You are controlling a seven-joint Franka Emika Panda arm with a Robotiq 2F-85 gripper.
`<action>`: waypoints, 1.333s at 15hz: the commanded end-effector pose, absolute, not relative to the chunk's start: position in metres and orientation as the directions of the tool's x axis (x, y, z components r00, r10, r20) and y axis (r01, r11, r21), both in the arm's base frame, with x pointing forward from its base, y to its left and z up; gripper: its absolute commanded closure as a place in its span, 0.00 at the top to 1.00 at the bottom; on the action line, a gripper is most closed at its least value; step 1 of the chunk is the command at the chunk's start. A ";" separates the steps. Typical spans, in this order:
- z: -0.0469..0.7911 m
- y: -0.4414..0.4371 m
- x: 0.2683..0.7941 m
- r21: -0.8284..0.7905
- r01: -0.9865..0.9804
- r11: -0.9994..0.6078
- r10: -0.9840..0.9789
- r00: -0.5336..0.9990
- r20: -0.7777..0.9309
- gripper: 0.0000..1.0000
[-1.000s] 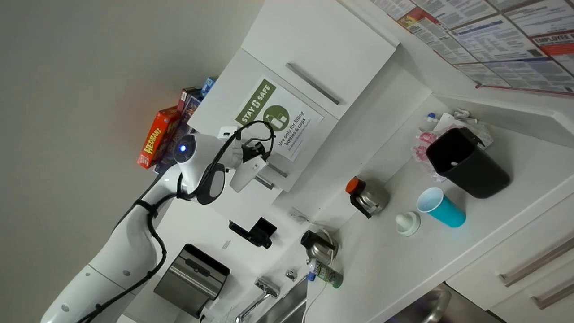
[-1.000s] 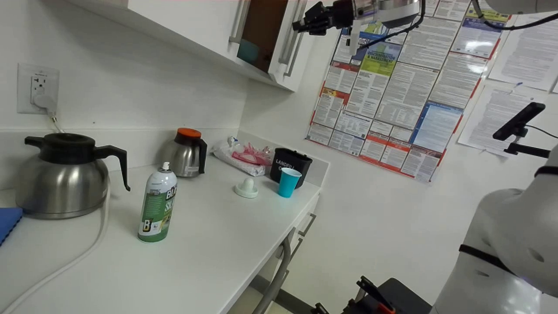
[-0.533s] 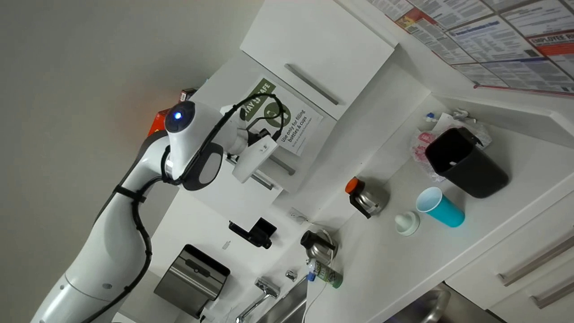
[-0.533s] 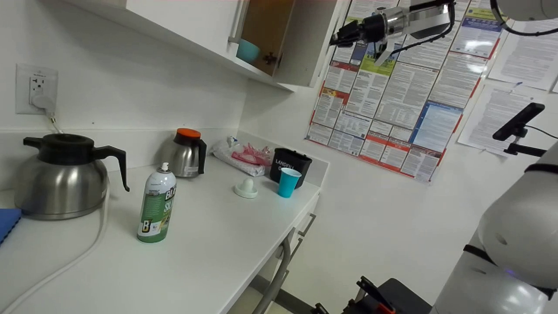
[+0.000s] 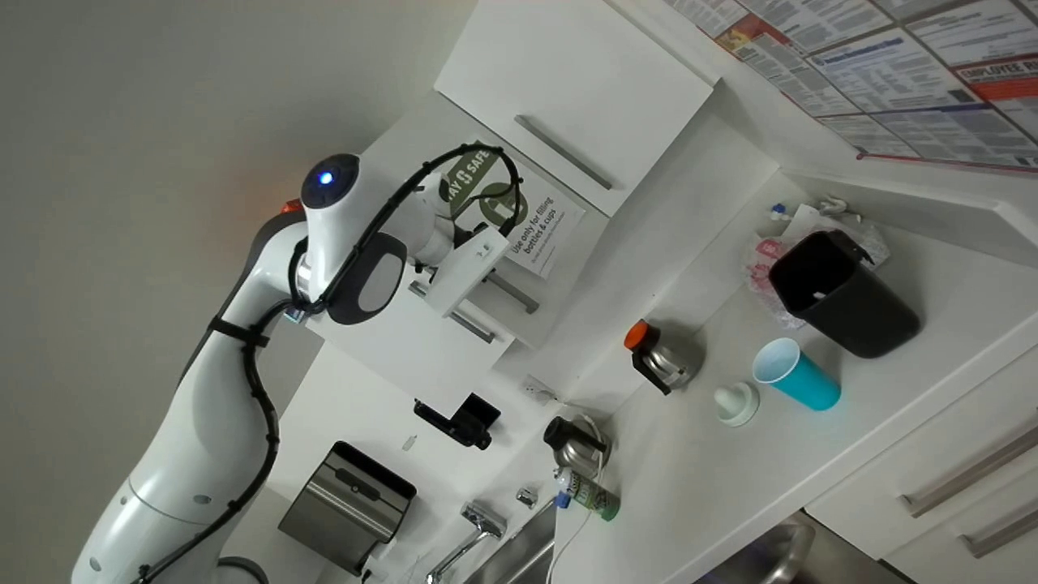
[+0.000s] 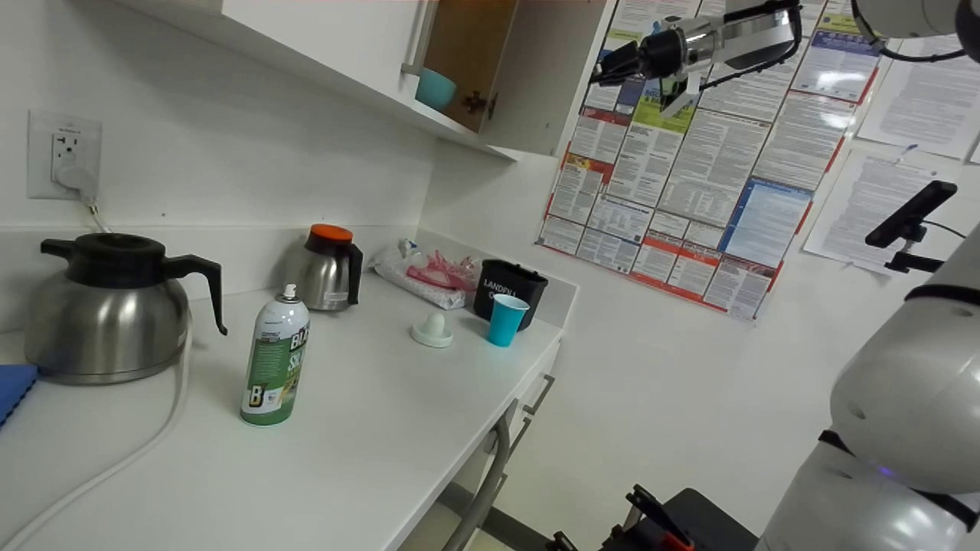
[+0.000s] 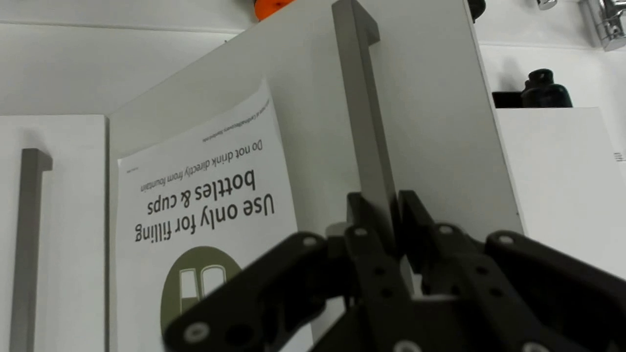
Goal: Open the middle cupboard door
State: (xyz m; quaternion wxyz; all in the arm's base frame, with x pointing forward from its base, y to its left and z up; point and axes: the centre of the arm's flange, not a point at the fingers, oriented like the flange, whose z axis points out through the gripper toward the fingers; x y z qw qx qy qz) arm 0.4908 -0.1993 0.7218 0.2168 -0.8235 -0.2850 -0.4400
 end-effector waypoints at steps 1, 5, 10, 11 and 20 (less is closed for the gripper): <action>0.740 -0.211 0.496 -0.218 0.569 -0.793 0.159 0.538 0.828 0.44; 0.752 -0.220 0.483 -0.321 0.456 -0.830 0.015 0.593 0.805 0.61; 0.778 -0.224 0.462 -0.355 0.210 -0.911 -0.176 0.581 0.794 0.98; 0.785 -0.221 0.458 -0.333 0.158 -0.929 -0.191 0.567 0.801 1.00; 0.813 -0.163 0.422 -0.122 -0.123 -0.985 -0.172 0.620 0.766 1.00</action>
